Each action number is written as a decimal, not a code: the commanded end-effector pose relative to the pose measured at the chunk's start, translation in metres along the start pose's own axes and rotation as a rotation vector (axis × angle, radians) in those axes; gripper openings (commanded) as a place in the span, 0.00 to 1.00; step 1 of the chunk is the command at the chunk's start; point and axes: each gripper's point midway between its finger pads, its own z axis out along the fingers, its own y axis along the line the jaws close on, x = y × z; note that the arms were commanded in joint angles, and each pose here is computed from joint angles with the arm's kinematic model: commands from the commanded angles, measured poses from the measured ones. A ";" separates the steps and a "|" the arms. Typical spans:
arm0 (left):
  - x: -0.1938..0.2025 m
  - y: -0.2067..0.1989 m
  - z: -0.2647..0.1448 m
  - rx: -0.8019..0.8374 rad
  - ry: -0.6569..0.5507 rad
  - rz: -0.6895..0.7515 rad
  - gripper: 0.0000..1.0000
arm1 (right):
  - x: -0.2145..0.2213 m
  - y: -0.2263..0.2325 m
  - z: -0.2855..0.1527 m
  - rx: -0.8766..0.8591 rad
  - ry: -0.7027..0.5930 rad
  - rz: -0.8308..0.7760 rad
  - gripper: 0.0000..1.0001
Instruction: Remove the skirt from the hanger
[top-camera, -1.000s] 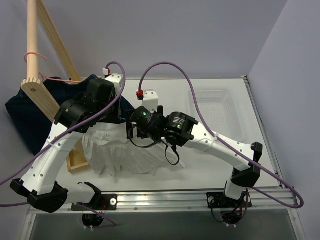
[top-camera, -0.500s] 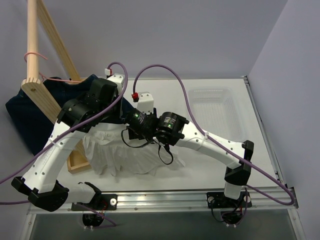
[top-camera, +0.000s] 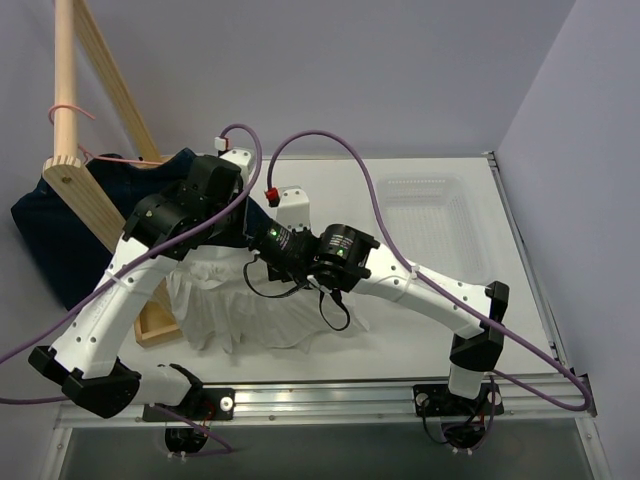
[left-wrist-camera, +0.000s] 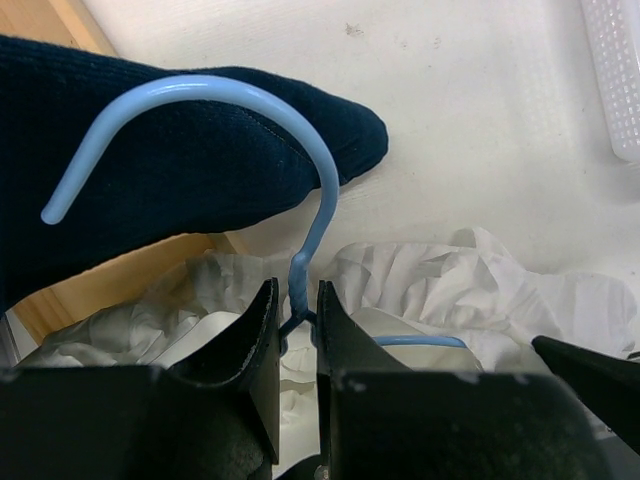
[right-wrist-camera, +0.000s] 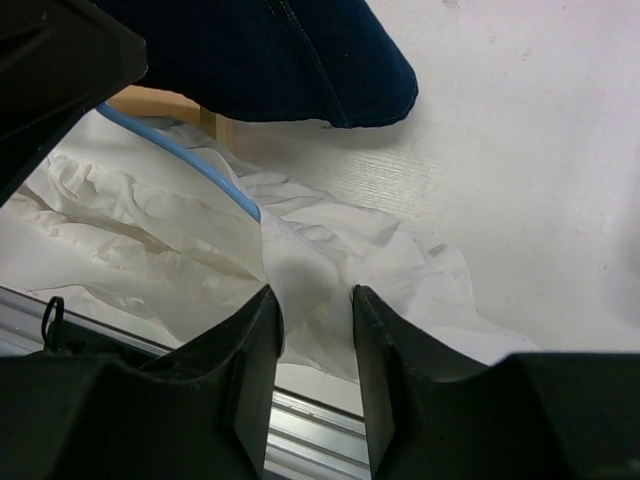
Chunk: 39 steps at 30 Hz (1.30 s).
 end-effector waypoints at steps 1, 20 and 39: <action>-0.014 0.000 -0.004 -0.007 -0.052 -0.010 0.02 | -0.008 -0.013 -0.020 0.015 -0.027 0.026 0.29; -0.013 0.009 -0.023 -0.010 -0.075 0.009 0.02 | 0.012 -0.046 -0.028 0.073 -0.015 0.077 0.00; -0.017 0.031 -0.079 -0.017 -0.199 -0.038 0.02 | 0.055 -0.135 -0.070 0.158 -0.004 0.208 0.00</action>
